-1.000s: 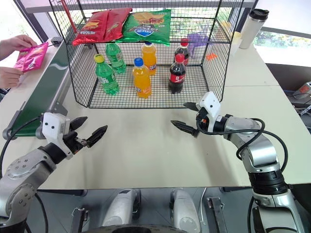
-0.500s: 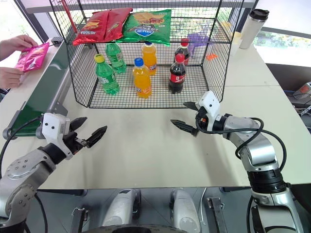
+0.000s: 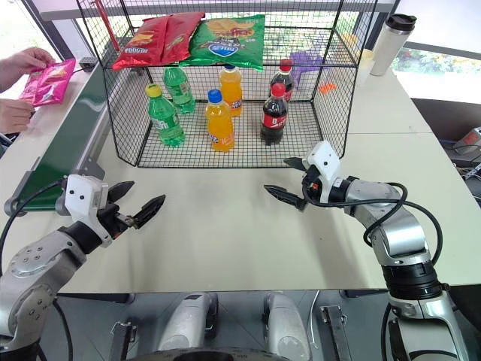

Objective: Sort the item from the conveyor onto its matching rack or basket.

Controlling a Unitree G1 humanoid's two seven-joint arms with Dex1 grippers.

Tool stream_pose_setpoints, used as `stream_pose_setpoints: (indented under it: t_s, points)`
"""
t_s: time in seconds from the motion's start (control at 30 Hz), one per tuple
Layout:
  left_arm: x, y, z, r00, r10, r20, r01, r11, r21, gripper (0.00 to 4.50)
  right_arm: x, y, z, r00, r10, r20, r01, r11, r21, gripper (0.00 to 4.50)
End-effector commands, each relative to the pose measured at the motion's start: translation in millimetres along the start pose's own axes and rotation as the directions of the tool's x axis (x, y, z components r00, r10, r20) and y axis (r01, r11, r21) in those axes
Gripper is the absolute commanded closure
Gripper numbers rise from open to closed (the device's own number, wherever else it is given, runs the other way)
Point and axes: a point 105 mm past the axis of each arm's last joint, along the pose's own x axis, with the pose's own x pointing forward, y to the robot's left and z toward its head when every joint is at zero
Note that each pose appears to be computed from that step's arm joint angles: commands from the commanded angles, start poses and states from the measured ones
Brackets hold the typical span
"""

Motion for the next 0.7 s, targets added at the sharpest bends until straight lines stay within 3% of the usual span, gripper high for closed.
stream_pose_setpoints:
  t_s: [0.03,0.7]
  points:
    - [-1.3,1.6,7.5,0.999,0.015,0.030,-0.015,1.000,0.025,0.02,0.6,-0.8,10.9,0.999,-0.001,0.035,0.002,0.999,-0.035,0.00]
    - [-3.5,3.5,5.8,0.999,0.034,0.019,-0.035,0.998,0.051,0.02,8.9,-3.7,10.6,0.999,0.008,0.048,-0.006,0.999,-0.043,0.00]
